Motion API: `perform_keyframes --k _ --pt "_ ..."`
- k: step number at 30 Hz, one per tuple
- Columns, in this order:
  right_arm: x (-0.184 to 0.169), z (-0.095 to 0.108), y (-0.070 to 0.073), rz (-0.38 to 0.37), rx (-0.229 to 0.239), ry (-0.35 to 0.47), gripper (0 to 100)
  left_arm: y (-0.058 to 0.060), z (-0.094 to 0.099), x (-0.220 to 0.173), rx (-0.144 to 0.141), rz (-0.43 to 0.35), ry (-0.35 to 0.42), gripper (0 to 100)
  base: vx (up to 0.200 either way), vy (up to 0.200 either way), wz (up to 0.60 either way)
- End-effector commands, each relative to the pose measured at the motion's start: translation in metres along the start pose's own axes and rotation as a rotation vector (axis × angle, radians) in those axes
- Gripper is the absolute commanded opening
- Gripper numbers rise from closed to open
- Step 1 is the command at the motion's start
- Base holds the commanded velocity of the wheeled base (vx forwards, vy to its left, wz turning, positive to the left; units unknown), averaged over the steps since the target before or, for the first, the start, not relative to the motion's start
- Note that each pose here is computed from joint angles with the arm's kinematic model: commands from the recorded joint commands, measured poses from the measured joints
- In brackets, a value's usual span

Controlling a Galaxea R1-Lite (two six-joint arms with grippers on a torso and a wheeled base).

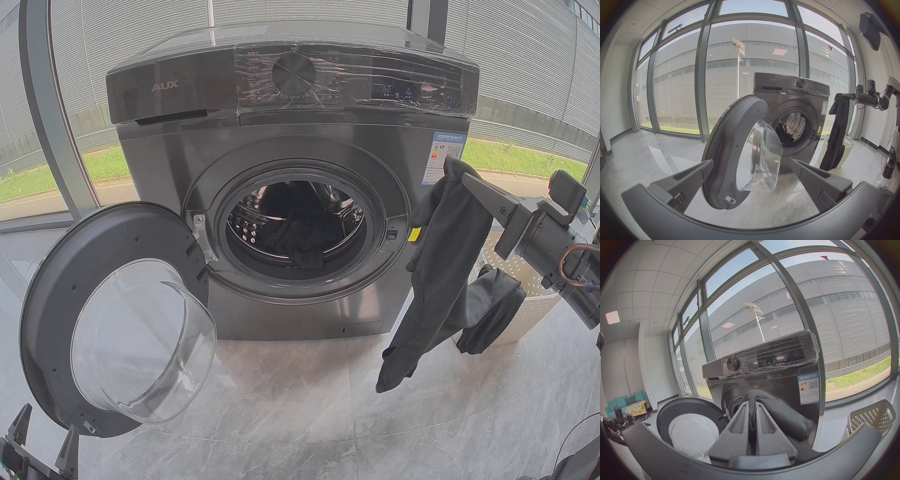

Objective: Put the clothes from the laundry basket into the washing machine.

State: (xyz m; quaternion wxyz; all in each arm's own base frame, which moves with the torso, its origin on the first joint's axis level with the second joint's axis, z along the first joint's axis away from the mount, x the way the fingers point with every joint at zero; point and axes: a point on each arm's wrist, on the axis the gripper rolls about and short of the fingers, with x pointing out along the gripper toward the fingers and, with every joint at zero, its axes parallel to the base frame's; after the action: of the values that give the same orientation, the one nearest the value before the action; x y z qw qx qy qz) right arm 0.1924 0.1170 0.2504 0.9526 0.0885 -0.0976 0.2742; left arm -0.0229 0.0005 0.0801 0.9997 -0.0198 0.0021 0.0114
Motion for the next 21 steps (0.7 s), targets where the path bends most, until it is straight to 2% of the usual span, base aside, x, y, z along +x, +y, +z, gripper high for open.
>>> perform_keyframes --k 1,21 --pt "0.0003 -0.0005 0.0027 0.013 0.004 0.000 0 0.0002 -0.0048 0.0000 0.000 0.000 0.000 100 0.000 0.000 0.00" --pt "0.0015 -0.0094 0.0044 0.029 0.008 0.033 0 0.0002 -0.0044 -0.0001 0.000 0.000 -0.002 100 0.000 0.000 0.00"
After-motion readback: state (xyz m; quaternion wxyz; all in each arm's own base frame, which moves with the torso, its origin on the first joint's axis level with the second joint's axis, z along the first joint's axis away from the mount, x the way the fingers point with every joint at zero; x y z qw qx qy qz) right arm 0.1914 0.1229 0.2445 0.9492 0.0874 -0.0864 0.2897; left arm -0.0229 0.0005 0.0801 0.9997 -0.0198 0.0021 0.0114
